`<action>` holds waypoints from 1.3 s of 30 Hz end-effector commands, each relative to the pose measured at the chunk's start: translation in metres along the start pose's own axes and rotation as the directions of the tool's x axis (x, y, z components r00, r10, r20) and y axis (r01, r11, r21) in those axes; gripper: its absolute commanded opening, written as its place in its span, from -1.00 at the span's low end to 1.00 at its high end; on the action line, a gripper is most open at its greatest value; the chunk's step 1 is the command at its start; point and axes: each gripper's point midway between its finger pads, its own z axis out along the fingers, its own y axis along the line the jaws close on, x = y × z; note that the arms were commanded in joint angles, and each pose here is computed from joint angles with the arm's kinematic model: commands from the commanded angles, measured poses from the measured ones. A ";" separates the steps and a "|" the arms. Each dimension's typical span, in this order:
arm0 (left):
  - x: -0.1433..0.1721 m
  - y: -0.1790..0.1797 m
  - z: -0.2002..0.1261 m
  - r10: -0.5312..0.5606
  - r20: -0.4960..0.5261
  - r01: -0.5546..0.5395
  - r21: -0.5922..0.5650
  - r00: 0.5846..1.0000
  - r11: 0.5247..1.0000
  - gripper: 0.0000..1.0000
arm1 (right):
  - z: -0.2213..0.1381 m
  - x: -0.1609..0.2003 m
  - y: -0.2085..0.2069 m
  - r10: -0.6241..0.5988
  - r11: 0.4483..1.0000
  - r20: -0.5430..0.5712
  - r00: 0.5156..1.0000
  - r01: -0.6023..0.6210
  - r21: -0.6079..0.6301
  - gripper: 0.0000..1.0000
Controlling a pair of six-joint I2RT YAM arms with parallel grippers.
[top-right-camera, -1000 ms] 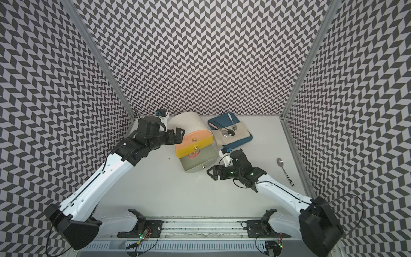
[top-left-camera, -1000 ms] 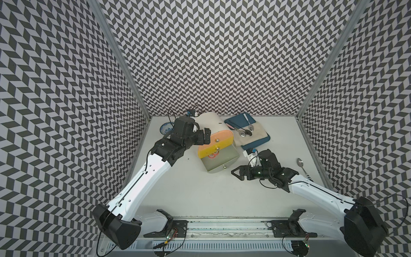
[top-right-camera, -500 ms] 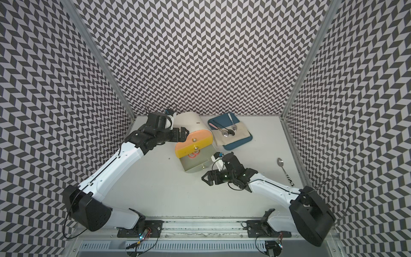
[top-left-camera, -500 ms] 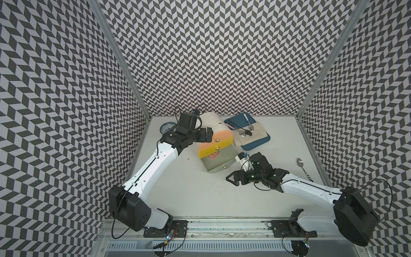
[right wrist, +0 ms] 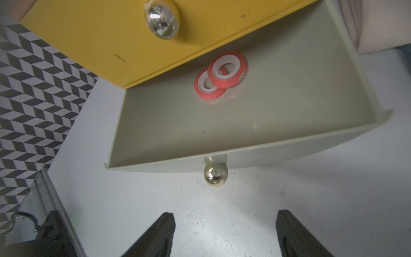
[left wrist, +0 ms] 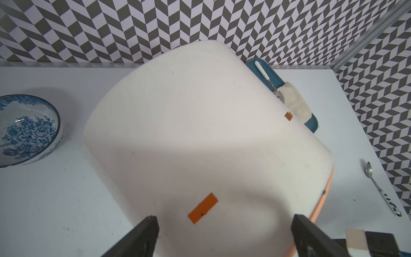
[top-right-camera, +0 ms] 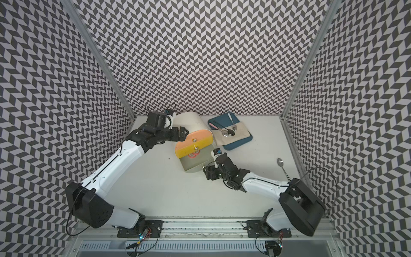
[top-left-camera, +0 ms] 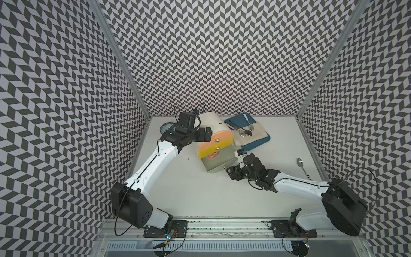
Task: Place the transparent tape into the drawer according to color
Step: Close the drawer in the storage box.
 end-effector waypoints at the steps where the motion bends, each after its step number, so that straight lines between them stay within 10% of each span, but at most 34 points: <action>1: 0.013 0.005 0.009 0.011 -0.049 -0.011 -0.001 0.999 1.000 0.95 | 0.005 -0.031 0.016 -0.027 1.000 0.112 0.993 0.028 -0.014 0.51; 19: 0.015 0.002 0.008 0.017 -0.065 -0.015 0.027 0.998 1.000 0.95 | 0.041 -0.051 0.044 -0.041 0.997 0.143 0.989 0.050 -0.060 0.51; 39: 0.017 0.001 0.005 0.023 -0.074 -0.020 0.040 0.997 0.999 0.95 | 0.087 -0.084 0.029 -0.175 0.982 0.234 0.956 0.150 0.118 0.03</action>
